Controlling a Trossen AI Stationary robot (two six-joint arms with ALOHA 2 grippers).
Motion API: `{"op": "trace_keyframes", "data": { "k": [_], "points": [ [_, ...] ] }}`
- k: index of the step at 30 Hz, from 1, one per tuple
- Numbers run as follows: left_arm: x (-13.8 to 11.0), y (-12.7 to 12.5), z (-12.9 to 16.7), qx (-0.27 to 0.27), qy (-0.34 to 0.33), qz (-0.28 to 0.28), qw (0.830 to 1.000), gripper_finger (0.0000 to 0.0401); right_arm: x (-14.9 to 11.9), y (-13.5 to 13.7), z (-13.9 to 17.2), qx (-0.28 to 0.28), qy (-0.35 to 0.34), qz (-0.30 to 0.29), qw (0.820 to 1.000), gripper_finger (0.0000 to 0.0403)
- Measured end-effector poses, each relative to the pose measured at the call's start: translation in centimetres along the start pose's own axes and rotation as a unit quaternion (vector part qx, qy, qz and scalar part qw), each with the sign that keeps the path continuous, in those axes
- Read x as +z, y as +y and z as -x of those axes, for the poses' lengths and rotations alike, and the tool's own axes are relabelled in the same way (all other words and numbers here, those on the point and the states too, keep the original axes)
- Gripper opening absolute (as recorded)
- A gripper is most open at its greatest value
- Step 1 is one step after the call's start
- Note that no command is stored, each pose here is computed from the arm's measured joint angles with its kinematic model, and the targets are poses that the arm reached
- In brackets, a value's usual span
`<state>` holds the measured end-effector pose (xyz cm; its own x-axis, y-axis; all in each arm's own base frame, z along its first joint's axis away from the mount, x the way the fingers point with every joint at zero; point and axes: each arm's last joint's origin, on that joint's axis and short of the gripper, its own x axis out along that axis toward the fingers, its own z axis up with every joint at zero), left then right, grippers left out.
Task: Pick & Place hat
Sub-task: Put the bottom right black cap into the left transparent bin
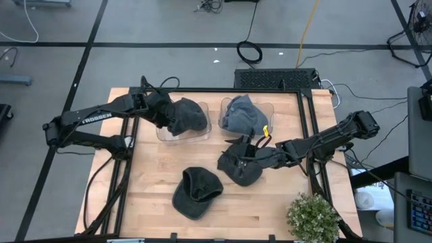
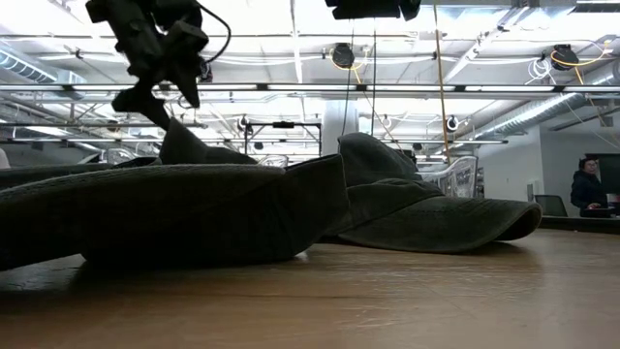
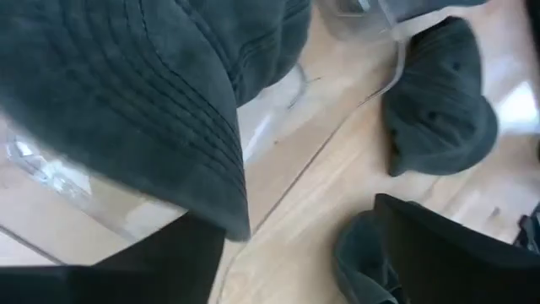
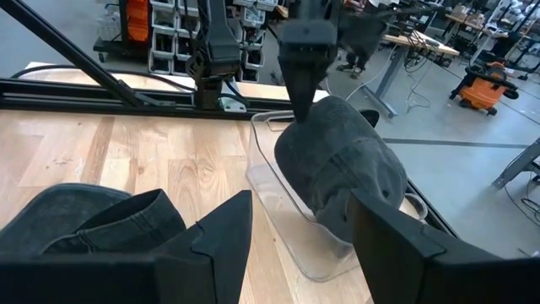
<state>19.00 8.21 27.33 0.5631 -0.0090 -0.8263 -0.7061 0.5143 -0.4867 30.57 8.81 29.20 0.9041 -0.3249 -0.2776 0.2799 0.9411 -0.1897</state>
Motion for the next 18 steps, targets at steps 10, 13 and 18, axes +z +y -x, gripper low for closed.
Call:
{"op": "trace_keyframes", "data": {
  "k": [10, 13, 18],
  "points": [
    [-0.6, -0.2, 5.2, 0.05, -0.078, 0.007, 0.996, 0.0368, -0.4, 0.0, 0.0, 0.0, 0.016, 0.003, 1.0, 0.018],
    [-0.5, -0.5, 6.6, 0.048, -0.117, 0.004, 0.992, 0.0371, -0.5, 0.0, 0.0, -0.001, 0.02, 0.008, 1.0, 0.018],
    [-0.5, -1.0, 6.8, 0.046, -0.156, 0.003, 0.987, 0.0367, 0.0, -0.4, 0.5, -0.001, 0.012, 0.004, 1.0, 0.018]
  ]
}}
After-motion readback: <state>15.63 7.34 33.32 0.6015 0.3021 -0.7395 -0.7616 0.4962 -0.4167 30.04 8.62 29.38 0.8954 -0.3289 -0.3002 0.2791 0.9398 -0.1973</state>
